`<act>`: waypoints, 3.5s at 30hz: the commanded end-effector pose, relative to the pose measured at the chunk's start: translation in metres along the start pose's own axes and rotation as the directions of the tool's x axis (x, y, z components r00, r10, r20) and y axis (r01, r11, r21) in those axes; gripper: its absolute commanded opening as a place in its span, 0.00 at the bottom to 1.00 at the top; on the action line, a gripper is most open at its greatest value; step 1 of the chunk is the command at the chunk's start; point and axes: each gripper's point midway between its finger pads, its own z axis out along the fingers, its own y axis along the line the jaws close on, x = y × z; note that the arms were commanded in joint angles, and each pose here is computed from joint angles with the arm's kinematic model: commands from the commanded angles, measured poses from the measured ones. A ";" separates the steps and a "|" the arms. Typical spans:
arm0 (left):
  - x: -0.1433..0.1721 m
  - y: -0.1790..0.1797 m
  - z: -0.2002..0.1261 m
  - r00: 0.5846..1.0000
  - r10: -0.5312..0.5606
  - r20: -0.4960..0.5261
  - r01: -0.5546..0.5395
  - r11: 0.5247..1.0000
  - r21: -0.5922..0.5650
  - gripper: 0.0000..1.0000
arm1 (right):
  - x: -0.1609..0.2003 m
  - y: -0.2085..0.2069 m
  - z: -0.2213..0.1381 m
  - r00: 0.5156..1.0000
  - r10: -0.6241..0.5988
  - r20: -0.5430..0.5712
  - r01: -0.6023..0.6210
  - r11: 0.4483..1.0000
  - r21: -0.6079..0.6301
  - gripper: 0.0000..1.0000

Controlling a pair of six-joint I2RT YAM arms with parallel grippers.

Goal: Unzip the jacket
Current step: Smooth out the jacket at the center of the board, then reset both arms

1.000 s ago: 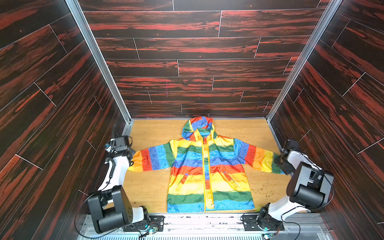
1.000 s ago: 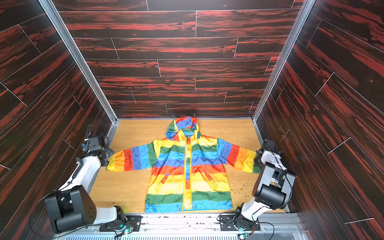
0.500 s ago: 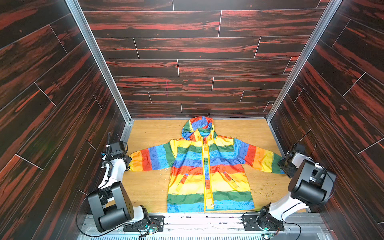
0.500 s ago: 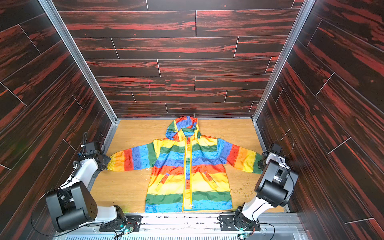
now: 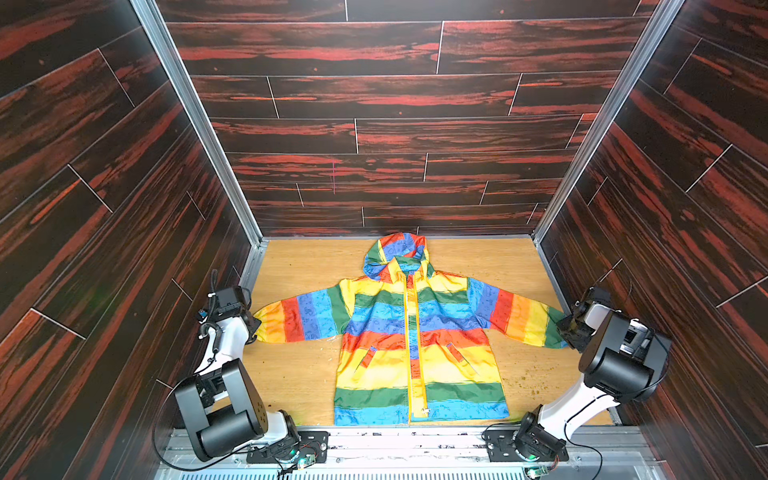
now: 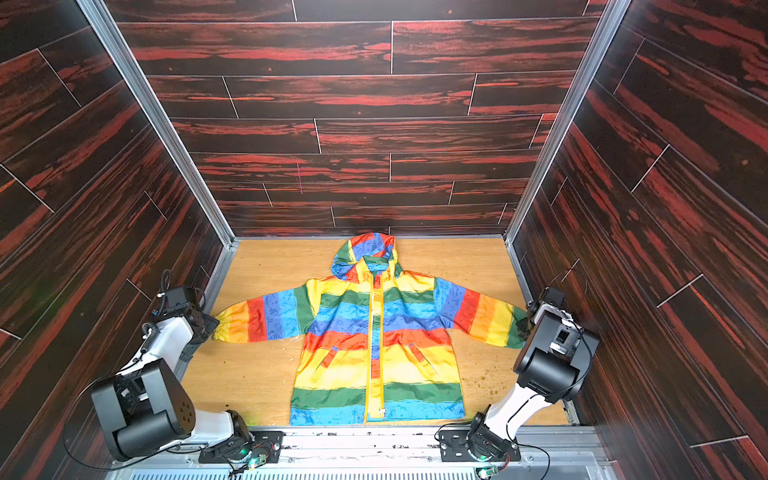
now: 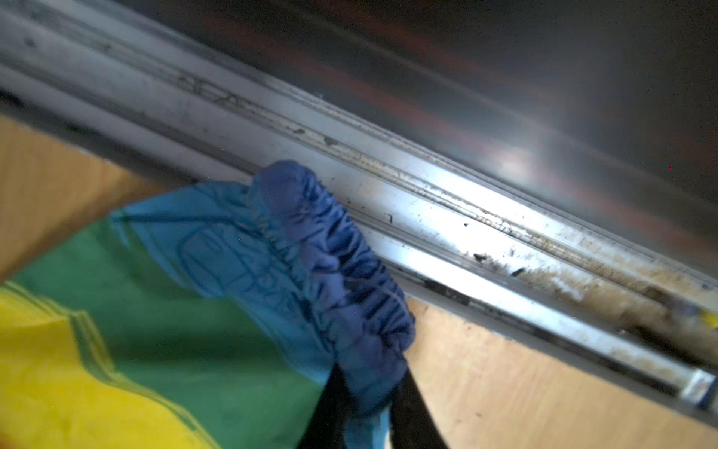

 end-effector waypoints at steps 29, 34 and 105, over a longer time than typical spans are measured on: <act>0.031 -0.043 0.059 0.963 0.095 -0.252 -0.064 0.990 0.129 0.53 | 0.012 0.002 0.009 0.998 0.004 -0.061 -0.006 1.000 -0.025 0.01; 0.035 -0.041 0.063 0.960 0.093 -0.265 -0.064 0.991 0.116 0.42 | 0.014 0.002 0.008 0.998 0.010 -0.064 -0.012 1.000 -0.028 0.01; 0.070 -0.168 -0.067 0.686 0.310 0.658 -0.701 0.522 0.485 1.00 | 0.091 0.165 -0.153 0.421 -0.194 0.886 0.790 0.558 -0.253 0.99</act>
